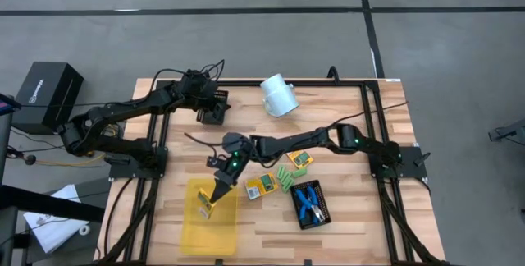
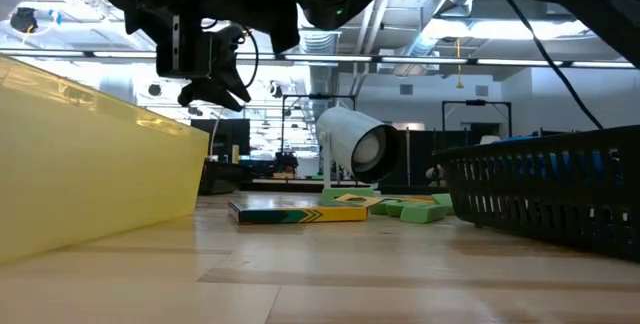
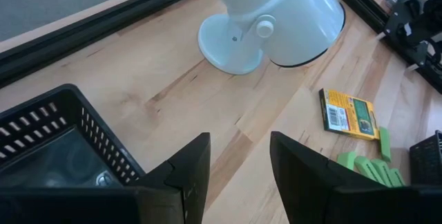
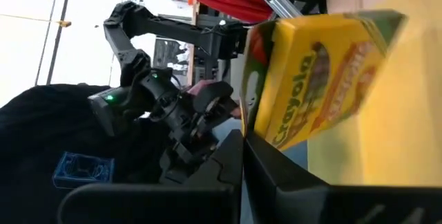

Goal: Pick & Place School Supplies
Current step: Put the yellow crayon box into the yellow bin

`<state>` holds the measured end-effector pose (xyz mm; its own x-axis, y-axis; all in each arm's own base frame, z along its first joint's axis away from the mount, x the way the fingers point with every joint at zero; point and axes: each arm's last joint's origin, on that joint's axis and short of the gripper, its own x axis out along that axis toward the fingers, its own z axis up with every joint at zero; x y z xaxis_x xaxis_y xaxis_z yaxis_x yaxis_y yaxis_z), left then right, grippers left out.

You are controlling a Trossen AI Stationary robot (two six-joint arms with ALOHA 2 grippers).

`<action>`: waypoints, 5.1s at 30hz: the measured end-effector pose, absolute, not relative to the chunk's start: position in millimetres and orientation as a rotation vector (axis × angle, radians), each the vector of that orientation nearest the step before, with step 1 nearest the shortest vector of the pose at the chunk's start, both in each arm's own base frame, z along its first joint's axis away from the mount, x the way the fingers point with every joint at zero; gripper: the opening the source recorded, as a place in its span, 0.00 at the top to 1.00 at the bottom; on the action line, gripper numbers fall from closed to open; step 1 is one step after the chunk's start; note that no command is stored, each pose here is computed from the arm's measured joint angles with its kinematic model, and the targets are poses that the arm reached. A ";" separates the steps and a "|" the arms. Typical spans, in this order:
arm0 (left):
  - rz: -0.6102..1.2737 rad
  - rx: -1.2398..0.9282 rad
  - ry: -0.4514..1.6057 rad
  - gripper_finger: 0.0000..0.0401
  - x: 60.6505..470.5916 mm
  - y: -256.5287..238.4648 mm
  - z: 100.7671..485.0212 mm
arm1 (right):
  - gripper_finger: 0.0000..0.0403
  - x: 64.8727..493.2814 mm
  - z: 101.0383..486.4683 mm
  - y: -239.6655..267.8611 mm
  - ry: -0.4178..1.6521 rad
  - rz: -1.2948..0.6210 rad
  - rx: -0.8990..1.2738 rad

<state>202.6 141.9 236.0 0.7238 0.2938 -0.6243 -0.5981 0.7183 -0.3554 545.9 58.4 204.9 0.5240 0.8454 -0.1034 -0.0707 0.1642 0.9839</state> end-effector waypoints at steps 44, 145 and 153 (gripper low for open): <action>0.410 -0.529 0.554 0.64 208.6 136.0 238.8 | 0.69 355.0 365.7 -48.8 1.139 0.055 0.582; 0.299 -0.641 0.565 0.64 223.6 109.2 239.1 | 0.55 201.3 93.9 -52.5 0.854 -0.316 1.386; 0.300 -0.641 0.565 0.64 223.6 109.2 239.1 | 0.58 203.1 92.3 -50.4 0.855 -0.311 1.388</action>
